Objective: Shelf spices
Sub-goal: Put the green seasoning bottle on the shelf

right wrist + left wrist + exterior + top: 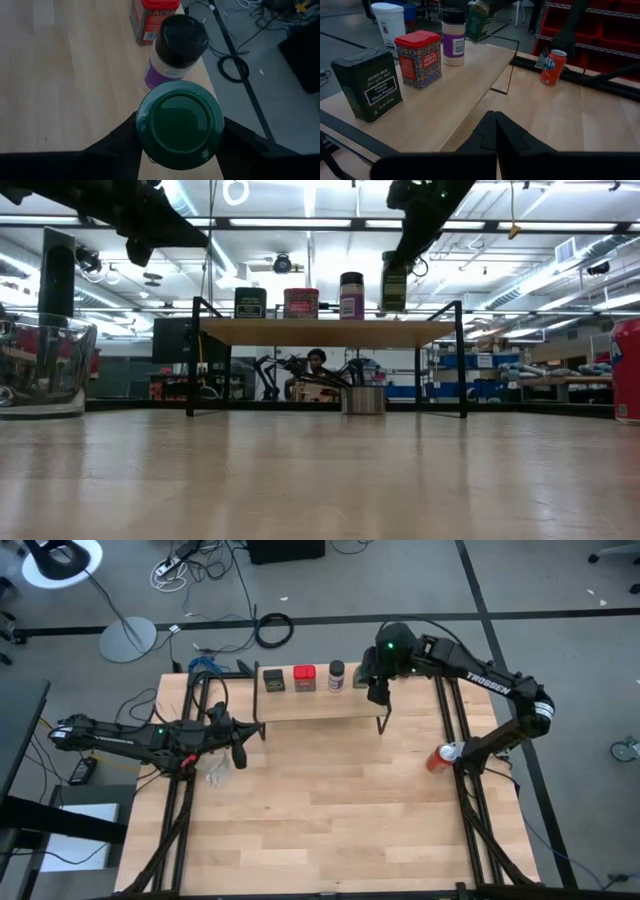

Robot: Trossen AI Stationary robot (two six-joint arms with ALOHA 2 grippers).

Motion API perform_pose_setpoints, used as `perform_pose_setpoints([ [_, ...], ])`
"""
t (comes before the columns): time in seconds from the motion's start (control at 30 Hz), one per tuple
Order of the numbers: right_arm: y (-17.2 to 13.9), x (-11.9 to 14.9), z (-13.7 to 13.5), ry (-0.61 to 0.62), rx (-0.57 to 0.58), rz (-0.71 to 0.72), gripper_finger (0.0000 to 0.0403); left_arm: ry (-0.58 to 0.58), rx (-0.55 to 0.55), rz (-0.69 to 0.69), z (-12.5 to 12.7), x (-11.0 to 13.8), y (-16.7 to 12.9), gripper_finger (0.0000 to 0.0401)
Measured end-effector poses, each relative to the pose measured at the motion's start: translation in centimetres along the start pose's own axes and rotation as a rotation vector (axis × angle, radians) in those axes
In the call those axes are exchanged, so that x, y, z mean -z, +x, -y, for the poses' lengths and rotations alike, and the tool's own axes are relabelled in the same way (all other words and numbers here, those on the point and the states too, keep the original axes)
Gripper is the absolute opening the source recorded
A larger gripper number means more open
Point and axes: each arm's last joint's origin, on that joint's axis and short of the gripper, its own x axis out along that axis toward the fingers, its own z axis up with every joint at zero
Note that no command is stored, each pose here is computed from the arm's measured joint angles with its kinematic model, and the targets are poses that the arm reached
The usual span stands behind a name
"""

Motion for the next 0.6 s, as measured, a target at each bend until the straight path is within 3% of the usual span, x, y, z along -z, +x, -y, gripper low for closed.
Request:
perform_pose_setpoints([
  [0.6, 2.8, 1.4, 2.8, 0.052, -0.068, -0.054, 0.0198, 0.015, -0.006, -0.024, -0.1, 0.3, 0.0, 0.0],
])
